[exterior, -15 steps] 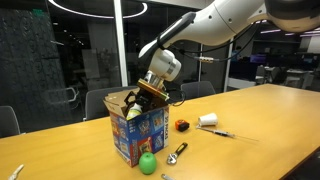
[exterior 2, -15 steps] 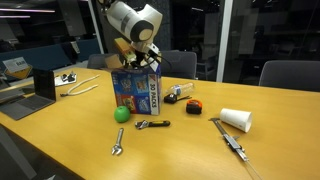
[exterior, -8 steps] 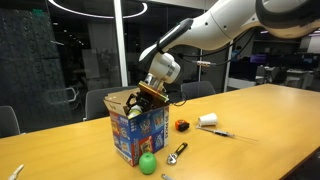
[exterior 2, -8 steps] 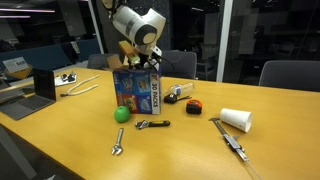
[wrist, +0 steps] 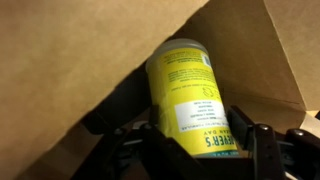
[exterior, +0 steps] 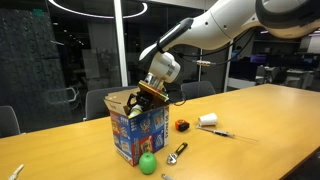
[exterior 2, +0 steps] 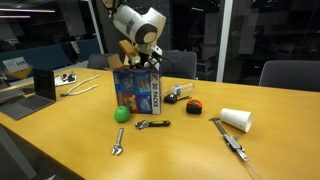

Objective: Take the spray bottle in the box and put it on the table

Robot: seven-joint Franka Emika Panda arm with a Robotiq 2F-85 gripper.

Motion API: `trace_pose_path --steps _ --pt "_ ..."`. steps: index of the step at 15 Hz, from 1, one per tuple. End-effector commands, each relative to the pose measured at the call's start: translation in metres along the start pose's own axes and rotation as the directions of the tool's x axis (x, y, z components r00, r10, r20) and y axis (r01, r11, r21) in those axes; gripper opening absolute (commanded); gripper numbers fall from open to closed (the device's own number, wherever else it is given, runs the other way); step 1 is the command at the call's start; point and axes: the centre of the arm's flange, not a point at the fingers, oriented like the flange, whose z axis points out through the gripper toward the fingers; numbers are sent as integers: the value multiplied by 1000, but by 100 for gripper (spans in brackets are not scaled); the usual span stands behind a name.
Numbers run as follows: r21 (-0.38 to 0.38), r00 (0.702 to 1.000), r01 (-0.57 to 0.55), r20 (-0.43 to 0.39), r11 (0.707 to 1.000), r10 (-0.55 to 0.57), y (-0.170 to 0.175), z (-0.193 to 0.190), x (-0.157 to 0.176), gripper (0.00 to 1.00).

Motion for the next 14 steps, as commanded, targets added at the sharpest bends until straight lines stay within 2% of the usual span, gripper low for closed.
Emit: trace_pose_path --steps 1,8,11,14 --pt "-19 999 -4 -48 1000 3 -3 -33 10 44" --pt "-59 978 41 -203 997 -52 -10 -137 -12 44" --pt "-71 955 64 -286 995 -81 -19 -193 -36 44" --pt "-101 919 72 -381 992 -105 -24 -248 -64 44"
